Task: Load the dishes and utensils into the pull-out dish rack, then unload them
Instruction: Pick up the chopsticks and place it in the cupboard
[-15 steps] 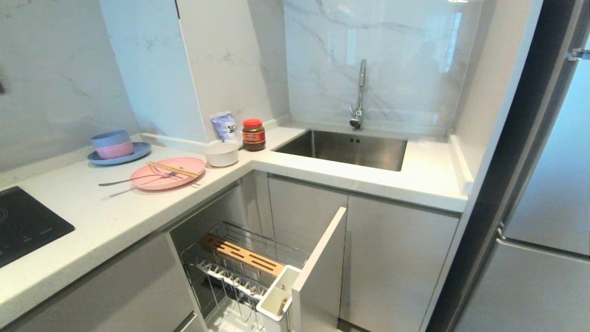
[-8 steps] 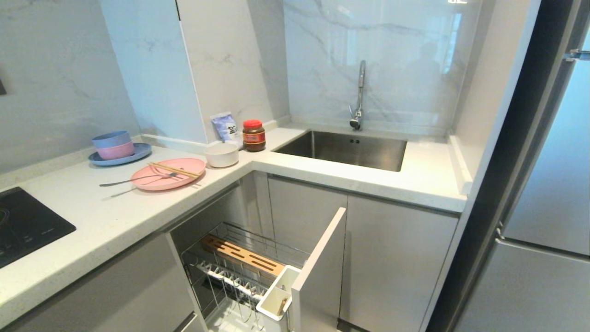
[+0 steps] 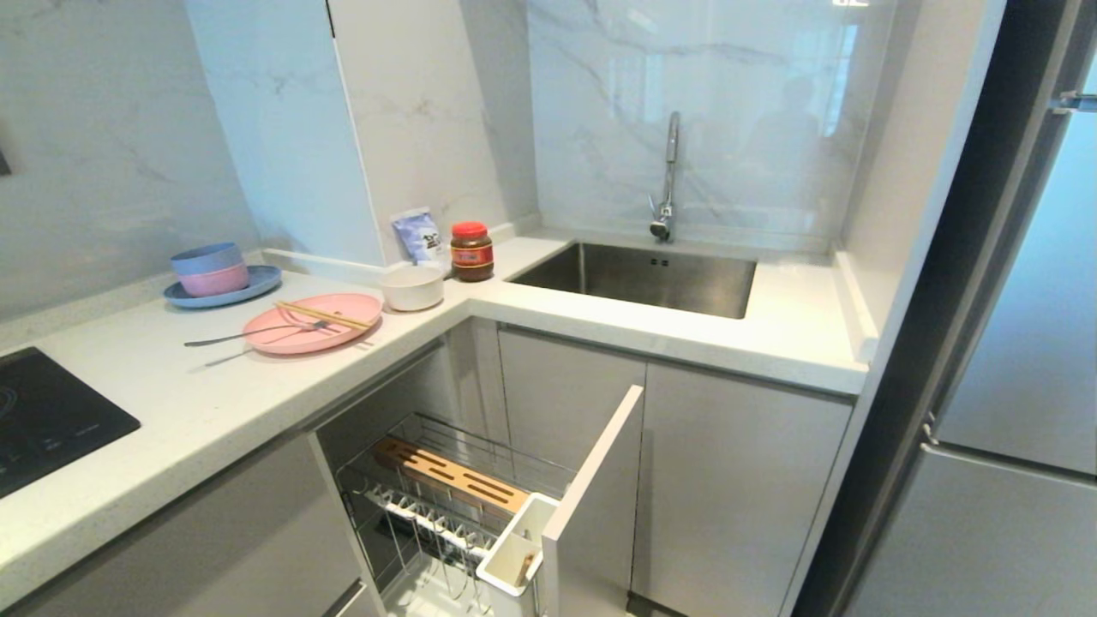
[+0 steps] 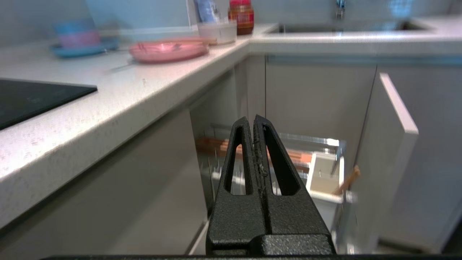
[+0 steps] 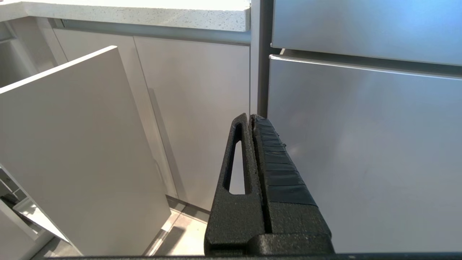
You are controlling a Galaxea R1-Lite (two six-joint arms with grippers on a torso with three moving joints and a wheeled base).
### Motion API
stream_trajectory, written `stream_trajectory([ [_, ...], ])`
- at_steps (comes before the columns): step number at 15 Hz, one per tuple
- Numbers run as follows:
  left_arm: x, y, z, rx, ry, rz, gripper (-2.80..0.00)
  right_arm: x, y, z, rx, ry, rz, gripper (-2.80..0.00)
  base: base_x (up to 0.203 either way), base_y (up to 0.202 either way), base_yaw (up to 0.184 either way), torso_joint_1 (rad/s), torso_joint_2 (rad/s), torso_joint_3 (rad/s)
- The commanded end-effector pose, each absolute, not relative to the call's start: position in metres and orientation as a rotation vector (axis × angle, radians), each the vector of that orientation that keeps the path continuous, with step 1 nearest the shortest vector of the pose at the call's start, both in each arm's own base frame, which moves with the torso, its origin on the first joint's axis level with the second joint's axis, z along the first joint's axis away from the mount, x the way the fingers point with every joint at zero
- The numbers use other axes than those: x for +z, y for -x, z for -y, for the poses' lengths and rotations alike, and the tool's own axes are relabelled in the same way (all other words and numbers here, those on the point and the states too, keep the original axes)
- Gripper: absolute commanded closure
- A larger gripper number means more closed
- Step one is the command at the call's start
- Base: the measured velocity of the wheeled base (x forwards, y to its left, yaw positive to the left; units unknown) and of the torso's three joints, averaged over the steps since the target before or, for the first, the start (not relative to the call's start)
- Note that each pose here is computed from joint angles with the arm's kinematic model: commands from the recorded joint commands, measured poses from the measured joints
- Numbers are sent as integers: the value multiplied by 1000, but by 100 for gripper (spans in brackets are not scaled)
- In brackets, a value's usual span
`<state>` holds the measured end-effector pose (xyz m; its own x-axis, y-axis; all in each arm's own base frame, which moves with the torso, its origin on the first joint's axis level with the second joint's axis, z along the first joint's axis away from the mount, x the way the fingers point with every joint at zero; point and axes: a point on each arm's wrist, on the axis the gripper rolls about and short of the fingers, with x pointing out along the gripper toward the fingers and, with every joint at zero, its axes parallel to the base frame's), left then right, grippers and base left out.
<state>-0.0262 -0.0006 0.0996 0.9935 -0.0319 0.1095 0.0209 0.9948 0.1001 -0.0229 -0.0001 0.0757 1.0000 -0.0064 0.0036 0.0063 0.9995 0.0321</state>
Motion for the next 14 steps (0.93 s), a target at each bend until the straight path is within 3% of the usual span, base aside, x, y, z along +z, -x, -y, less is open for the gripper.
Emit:
stream_trajectory([
  [1, 74, 21, 1, -31, -63, 23, 0, 76, 23, 0, -6, -32, 6, 0, 0, 0, 0, 0, 0, 0],
  [14, 75, 21, 0, -10, 20, 36, 0, 75, 23, 0, -6, -32, 5, 0, 0, 0, 0, 0, 0, 0],
])
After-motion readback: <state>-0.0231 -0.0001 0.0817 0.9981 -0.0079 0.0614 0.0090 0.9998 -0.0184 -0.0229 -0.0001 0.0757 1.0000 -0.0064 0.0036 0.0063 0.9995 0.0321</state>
